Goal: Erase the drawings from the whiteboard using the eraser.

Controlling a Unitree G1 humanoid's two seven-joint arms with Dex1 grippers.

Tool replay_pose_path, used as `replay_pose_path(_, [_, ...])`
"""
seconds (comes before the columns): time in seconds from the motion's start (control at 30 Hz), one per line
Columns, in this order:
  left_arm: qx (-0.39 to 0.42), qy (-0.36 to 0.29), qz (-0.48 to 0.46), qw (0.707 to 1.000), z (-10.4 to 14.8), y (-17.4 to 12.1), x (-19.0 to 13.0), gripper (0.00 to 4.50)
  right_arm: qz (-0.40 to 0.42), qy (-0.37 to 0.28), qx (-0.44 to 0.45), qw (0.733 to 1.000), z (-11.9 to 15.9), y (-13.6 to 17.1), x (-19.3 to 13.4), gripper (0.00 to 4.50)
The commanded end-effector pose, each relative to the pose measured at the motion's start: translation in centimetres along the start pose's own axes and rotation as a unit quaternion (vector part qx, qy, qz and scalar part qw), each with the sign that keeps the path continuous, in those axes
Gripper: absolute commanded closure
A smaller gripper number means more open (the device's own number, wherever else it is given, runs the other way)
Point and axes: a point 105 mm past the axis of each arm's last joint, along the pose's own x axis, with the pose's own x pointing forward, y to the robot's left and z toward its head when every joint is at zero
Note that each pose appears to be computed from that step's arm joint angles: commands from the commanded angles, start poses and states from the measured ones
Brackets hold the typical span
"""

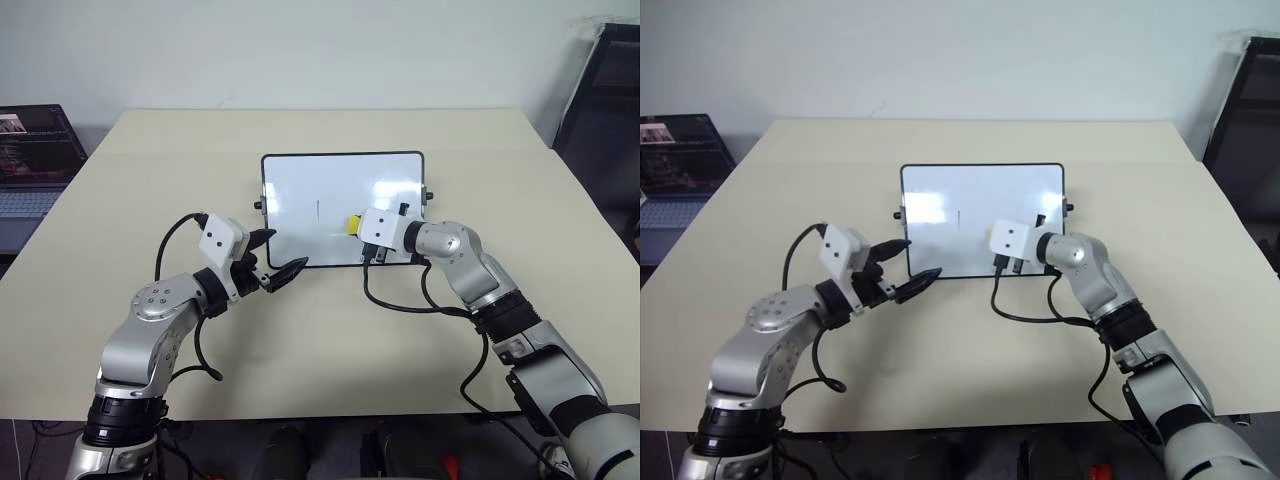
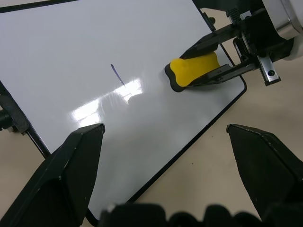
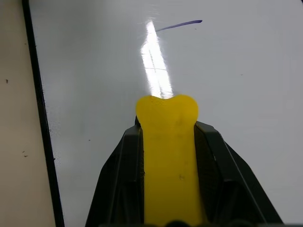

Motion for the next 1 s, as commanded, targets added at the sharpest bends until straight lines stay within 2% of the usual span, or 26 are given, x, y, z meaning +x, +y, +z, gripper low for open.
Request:
replay_pose_path(0.03, [0.020,-0.023,-0.001,1.000,1.8,-0.2,0.1,0.00,-0.034,-0.009,0.028,0.999,0.3,-1.4,-0.3,3.39])
replay_pose_path(0.17, [0.016,-0.030,0.027,0.999,2.0,0.7,0.0,0.00,-0.056,-0.074,0.127,0.987,2.4,-2.7,-1.6,3.40])
replay_pose_path(0.4, [0.003,-0.031,0.054,0.998,1.9,1.6,-0.4,0.00,-0.043,-0.151,0.236,0.959,3.9,-1.1,-5.3,3.40])
replay_pose_path(0.53, [-0.002,-0.036,0.055,0.998,1.9,1.7,-0.6,0.00,-0.041,-0.162,0.248,0.954,4.0,0.2,-6.8,3.40])
replay_pose_path(0.77, [-0.015,-0.053,0.048,0.997,2.2,1.3,-0.9,0.00,-0.039,-0.181,0.324,0.928,4.4,2.6,-8.3,3.40])
replay_pose_path(1.0, [-0.024,-0.079,0.063,0.995,2.8,1.4,-1.2,0.00,-0.059,-0.170,0.366,0.913,3.4,3.0,-8.4,3.40])
